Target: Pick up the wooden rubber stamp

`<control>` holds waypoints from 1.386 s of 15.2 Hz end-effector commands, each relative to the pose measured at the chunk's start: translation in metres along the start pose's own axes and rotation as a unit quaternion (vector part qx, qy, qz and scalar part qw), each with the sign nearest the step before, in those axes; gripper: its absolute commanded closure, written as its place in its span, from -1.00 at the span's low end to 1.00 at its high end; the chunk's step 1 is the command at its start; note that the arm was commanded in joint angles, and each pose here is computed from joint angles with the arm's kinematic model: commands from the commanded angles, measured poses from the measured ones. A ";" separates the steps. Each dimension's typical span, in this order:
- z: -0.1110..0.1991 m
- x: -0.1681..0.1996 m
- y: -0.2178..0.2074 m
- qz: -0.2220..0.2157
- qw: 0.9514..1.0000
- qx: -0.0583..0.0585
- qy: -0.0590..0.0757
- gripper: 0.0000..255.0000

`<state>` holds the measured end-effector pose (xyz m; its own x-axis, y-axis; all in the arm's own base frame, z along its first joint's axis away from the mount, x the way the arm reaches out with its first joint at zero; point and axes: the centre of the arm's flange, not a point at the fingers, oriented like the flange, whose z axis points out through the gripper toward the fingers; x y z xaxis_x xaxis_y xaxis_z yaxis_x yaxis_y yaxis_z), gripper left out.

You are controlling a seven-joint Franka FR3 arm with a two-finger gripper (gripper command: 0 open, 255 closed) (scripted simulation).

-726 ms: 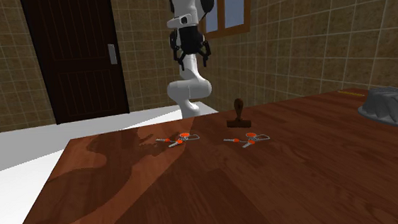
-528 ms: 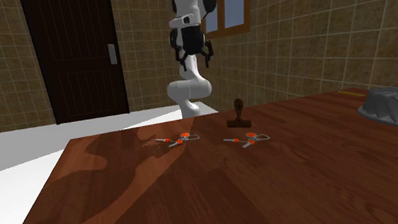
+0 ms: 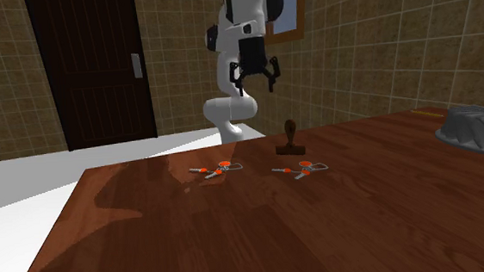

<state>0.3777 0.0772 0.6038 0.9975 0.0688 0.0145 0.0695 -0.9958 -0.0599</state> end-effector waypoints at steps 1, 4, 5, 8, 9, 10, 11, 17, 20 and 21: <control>0.007 0.022 -0.013 0.006 1.000 -0.003 0.003 -1.00; 0.018 0.056 -0.031 0.013 1.000 -0.009 0.006 -1.00; 0.021 0.067 -0.036 0.016 1.000 -0.011 0.008 -1.00; 0.032 0.102 -0.052 0.024 1.000 -0.017 0.011 -1.00; 0.036 0.113 -0.058 0.026 0.999 -0.019 0.012 -1.00; 0.039 0.125 -0.063 0.029 0.999 -0.020 0.014 -1.00; 0.042 0.135 -0.068 0.031 0.999 -0.022 0.015 -1.00; 0.074 0.135 -0.066 0.031 0.999 -0.022 0.015 -1.00; 0.082 0.135 -0.065 0.031 0.999 -0.022 0.015 -1.00; 0.082 0.135 -0.065 0.031 0.999 -0.022 0.015 -1.00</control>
<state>0.5082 0.1564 0.5287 0.9991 0.0054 0.0410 0.0061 -0.9998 -0.0172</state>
